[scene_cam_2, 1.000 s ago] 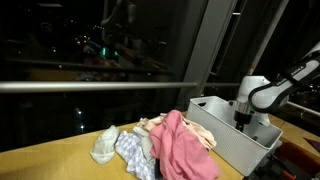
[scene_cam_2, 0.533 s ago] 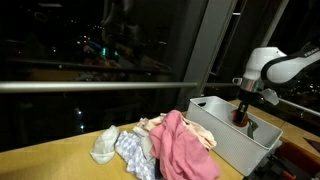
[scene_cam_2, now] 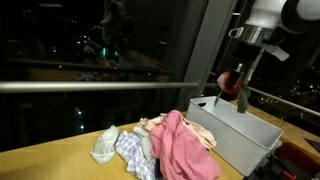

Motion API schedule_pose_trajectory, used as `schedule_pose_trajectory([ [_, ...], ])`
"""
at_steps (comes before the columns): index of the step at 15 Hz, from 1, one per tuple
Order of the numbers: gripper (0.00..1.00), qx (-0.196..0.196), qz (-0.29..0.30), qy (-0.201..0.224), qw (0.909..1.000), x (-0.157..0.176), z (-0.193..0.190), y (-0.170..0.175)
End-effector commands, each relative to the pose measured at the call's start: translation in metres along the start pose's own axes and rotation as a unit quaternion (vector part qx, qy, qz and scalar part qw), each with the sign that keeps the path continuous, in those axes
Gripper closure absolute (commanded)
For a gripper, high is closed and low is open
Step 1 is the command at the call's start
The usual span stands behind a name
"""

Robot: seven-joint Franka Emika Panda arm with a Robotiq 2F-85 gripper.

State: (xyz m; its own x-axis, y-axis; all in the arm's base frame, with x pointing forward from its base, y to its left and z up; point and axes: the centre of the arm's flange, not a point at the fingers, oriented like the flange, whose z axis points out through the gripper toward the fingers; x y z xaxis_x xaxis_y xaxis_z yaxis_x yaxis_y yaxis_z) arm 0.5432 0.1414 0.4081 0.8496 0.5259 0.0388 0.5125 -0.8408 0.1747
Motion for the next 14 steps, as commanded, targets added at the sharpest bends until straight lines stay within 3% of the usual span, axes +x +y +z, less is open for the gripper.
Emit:
schedule_pose_trajectory([
  [1, 0.97, 0.002, -0.028, 0.004, 0.9996, 0.048, -0.032, -0.024],
  [5, 0.97, 0.009, -0.05, 0.007, 0.9987, 0.071, -0.03, -0.044],
  [10, 0.97, 0.039, -0.046, 0.002, 0.9982, 0.071, -0.007, -0.045],
  [11, 0.64, 0.049, -0.041, -0.004, 0.9979, 0.071, 0.002, -0.048],
  [14, 0.5, 0.077, -0.03, -0.019, 0.9964, 0.066, 0.024, -0.053],
])
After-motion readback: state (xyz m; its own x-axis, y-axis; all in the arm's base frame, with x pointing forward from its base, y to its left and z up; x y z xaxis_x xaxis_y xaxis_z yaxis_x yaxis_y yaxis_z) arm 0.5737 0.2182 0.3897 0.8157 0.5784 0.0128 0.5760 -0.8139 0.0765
